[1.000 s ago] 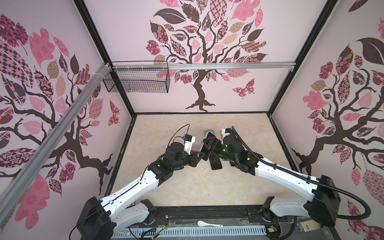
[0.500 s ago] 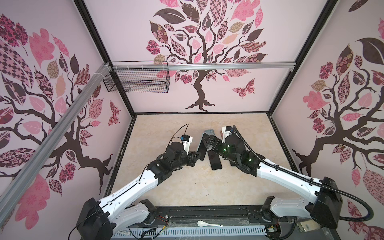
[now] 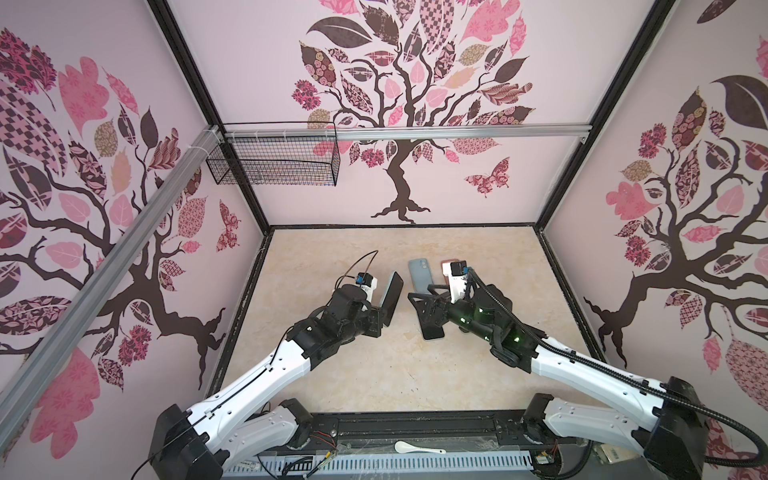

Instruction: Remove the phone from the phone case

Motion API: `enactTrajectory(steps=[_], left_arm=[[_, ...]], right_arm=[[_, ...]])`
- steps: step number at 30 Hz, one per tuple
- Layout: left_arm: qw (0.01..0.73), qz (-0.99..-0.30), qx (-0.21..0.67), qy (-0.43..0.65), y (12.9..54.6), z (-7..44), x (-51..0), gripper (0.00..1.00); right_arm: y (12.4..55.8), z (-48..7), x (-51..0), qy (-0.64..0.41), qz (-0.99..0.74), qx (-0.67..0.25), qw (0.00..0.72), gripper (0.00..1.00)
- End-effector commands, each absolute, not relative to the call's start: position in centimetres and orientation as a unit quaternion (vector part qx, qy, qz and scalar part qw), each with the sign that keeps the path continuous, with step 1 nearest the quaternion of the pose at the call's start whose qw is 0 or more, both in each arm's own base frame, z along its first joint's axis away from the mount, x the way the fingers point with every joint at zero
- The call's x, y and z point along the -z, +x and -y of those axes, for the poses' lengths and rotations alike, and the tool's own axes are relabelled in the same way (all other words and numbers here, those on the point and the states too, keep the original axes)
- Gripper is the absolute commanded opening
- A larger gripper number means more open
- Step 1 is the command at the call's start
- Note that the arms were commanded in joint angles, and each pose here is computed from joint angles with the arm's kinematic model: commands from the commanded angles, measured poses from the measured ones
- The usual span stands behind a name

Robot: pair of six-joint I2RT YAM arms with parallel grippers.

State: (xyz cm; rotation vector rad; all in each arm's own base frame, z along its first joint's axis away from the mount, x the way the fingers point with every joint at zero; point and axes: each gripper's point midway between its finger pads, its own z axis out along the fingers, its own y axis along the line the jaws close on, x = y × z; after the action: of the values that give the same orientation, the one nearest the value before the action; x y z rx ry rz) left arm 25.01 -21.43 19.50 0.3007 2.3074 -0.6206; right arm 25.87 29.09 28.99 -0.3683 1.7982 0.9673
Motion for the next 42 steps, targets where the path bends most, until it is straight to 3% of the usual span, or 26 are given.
enactTrajectory(steps=[1, 5, 9, 13, 16, 23, 28, 32, 36, 42], left_arm=[[0.409, -0.873, 0.241, 0.112, 26.1, 20.4, -23.9, 0.00], [0.402, -0.870, 0.261, 0.116, 25.9, 19.4, -24.7, 0.00], [0.394, -0.868, 0.266, 0.143, 25.6, 19.1, -24.5, 0.00], [0.379, -0.878, 0.246, 0.157, 25.1, 18.5, -24.2, 0.00], [0.371, -0.878, 0.245, 0.175, 24.4, 18.6, -24.4, 0.00], [0.338, -0.854, 0.263, 0.295, 20.9, 19.4, -24.5, 0.00], [0.346, -0.828, 0.269, 0.350, 19.5, 19.6, -25.2, 0.00], [0.339, -0.802, 0.296, 0.394, 18.4, 20.7, -25.5, 0.00], [0.311, -0.767, 0.342, 0.445, 17.1, 22.3, -25.8, 0.00], [0.345, -0.718, 0.356, 0.489, 16.7, 23.1, -26.8, 0.00]], right_arm=[[24.8, -28.6, -29.5, -0.250, -0.740, -0.337, 0.526, 0.90], [24.4, -28.2, -29.2, -0.303, -0.733, -0.298, 0.531, 0.82], [25.8, -27.2, -28.7, -0.305, -0.752, -0.284, 0.511, 0.68], [27.6, -25.4, -28.0, -0.291, -0.754, -0.277, 0.520, 0.64], [27.3, -25.8, -27.1, -0.352, -0.730, -0.251, 0.530, 0.61], [25.5, -26.8, -25.9, -0.463, -0.716, -0.237, 0.466, 0.59], [23.9, -26.2, -25.8, -0.504, -0.691, -0.225, 0.467, 0.47], [22.9, -25.8, -25.5, -0.528, -0.680, -0.220, 0.459, 0.47], [21.3, -25.5, -23.7, -0.581, -0.677, -0.218, 0.396, 0.48], [18.1, -25.6, -22.1, -0.642, -0.649, -0.263, 0.313, 0.52]])
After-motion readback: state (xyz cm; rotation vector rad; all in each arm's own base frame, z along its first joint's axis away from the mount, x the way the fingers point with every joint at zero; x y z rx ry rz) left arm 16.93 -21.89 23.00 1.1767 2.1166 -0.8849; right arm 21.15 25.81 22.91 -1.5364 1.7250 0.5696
